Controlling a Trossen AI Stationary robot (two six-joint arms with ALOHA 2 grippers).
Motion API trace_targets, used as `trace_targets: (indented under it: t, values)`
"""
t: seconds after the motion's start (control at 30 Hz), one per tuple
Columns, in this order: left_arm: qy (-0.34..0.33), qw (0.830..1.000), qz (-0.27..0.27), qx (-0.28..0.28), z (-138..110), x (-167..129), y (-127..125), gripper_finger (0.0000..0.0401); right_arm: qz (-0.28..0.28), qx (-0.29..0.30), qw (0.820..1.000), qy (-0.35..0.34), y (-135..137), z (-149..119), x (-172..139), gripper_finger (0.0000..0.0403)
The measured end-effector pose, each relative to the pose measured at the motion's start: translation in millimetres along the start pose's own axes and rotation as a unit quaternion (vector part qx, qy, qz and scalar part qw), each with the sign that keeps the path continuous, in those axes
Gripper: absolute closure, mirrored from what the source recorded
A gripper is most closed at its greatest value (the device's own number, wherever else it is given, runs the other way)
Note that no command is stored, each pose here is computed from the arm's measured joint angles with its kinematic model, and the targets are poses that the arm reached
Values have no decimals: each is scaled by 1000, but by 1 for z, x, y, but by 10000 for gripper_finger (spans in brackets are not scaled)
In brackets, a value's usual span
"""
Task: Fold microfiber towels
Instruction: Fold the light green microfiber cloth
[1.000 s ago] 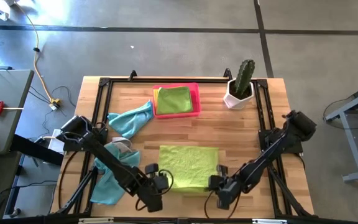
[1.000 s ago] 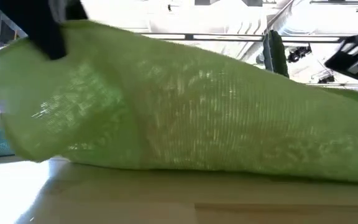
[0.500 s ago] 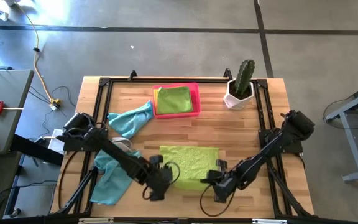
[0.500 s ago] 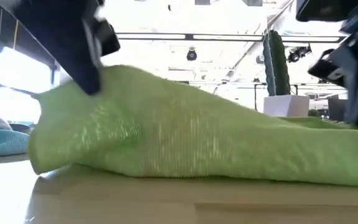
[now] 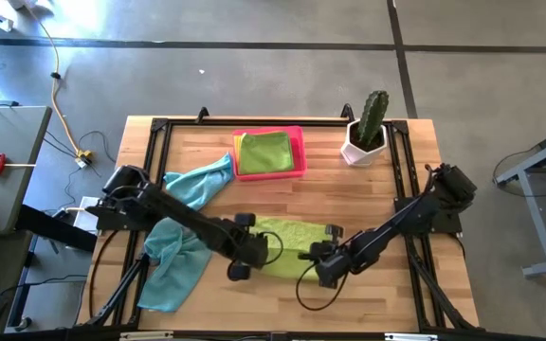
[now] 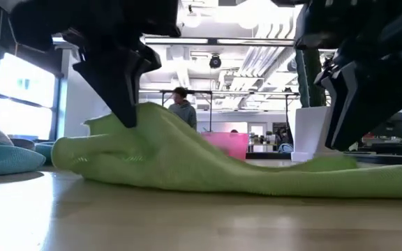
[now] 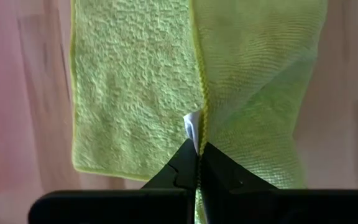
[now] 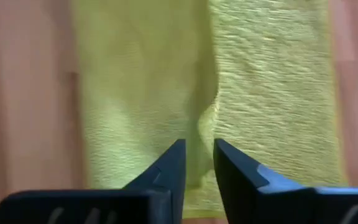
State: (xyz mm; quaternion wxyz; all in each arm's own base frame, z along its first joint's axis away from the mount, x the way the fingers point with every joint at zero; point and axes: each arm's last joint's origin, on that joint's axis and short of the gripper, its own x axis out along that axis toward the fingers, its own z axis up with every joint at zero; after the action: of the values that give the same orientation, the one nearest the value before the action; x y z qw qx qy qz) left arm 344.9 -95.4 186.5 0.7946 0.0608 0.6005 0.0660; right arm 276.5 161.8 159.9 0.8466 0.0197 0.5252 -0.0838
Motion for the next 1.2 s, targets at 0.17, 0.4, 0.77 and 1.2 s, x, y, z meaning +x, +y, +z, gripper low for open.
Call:
trace_targets:
  t: [0.17,0.4,0.77,1.2]
  values:
    - [3,1000,7,26,2,3,9,401,-16,-1,1000,10,-5,-1,1,315]
    - [5,1000,10,22,4,5,17,401,-13,-3,1000,7,-4,0,1,315]
    - [-12,997,39,64,-3,-3,-11,401,-10,-55,998,7,-3,4,20,315]
    - [-17,996,43,72,-6,-5,-20,401,24,-48,998,31,-18,14,26,315]
